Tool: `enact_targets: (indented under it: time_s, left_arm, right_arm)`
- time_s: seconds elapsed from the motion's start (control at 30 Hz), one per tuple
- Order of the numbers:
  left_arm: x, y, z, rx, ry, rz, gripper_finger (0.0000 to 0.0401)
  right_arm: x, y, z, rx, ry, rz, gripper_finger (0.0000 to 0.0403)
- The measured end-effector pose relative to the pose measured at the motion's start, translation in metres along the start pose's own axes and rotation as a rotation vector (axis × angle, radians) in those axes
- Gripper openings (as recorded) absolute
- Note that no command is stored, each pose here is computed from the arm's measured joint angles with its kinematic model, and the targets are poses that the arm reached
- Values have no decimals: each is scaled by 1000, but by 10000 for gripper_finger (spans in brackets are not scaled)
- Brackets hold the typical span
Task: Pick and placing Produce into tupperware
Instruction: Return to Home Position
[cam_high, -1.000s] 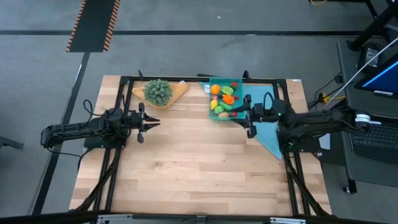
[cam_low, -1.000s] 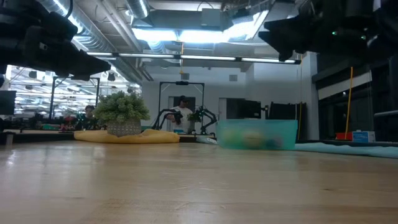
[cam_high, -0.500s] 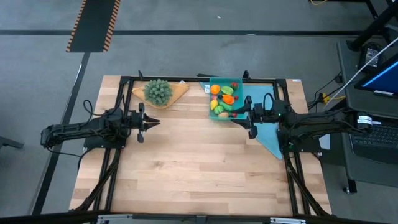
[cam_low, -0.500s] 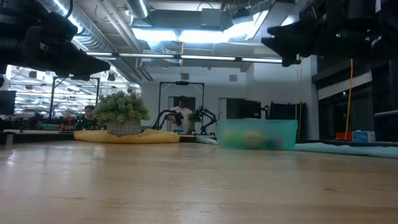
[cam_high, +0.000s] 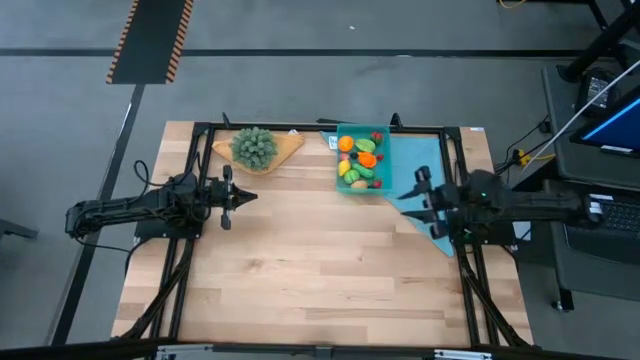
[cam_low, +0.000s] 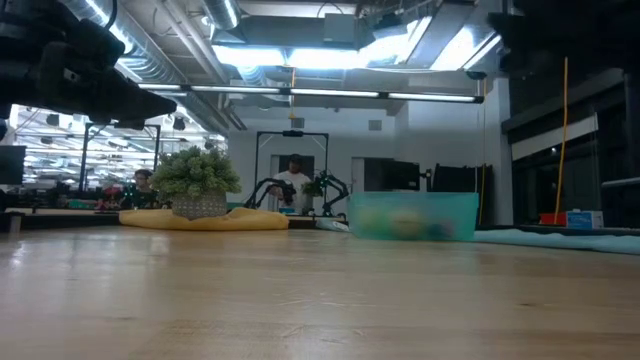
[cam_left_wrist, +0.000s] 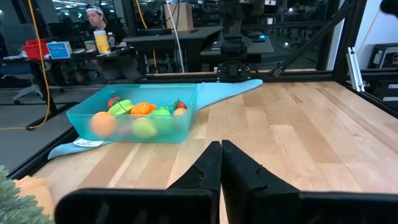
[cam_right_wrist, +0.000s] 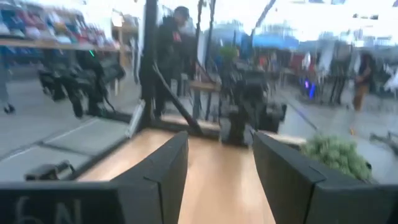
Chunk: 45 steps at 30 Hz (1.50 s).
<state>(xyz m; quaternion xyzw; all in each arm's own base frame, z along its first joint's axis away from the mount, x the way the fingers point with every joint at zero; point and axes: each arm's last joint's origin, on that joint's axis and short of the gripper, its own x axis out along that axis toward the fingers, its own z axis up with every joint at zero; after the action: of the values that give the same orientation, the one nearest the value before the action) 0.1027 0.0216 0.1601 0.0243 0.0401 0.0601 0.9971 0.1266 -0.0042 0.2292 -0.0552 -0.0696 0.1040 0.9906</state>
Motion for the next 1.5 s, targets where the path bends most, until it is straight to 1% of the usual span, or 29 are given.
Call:
enact_targets:
  time_s: [0.1,0.23,0.33,0.5,0.73,1.13,1.2,1.4,1.5]
  left_arm:
    - [0,0,0,0,0,0,2]
    - [0,0,0,0,0,0,12]
    - [0,0,0,0,0,0,21]
    - [0,0,0,1,-1,0,34]
    - [0,0,0,1,0,0,52]
    - [0,0,0,1,0,0,78]
    - [0,0,0,0,0,0,81]
    - [0,0,0,0,0,0,92]
    - [0,0,0,0,0,0,97]
  right_arm:
    - [-13,7,-13,19,-68,20,182]
    - [-21,16,-31,15,-128,105,182]
    - [-23,19,-31,15,-139,149,182]
    - [-25,20,-29,30,-159,154,182]
    - [-35,23,-34,51,-110,157,182]
    - [-35,21,-36,-10,-104,130,182]
    - [-36,21,-36,9,-104,131,182]
    - [-36,21,-35,120,-97,137,182]
    - [-36,21,-35,129,-96,137,182]
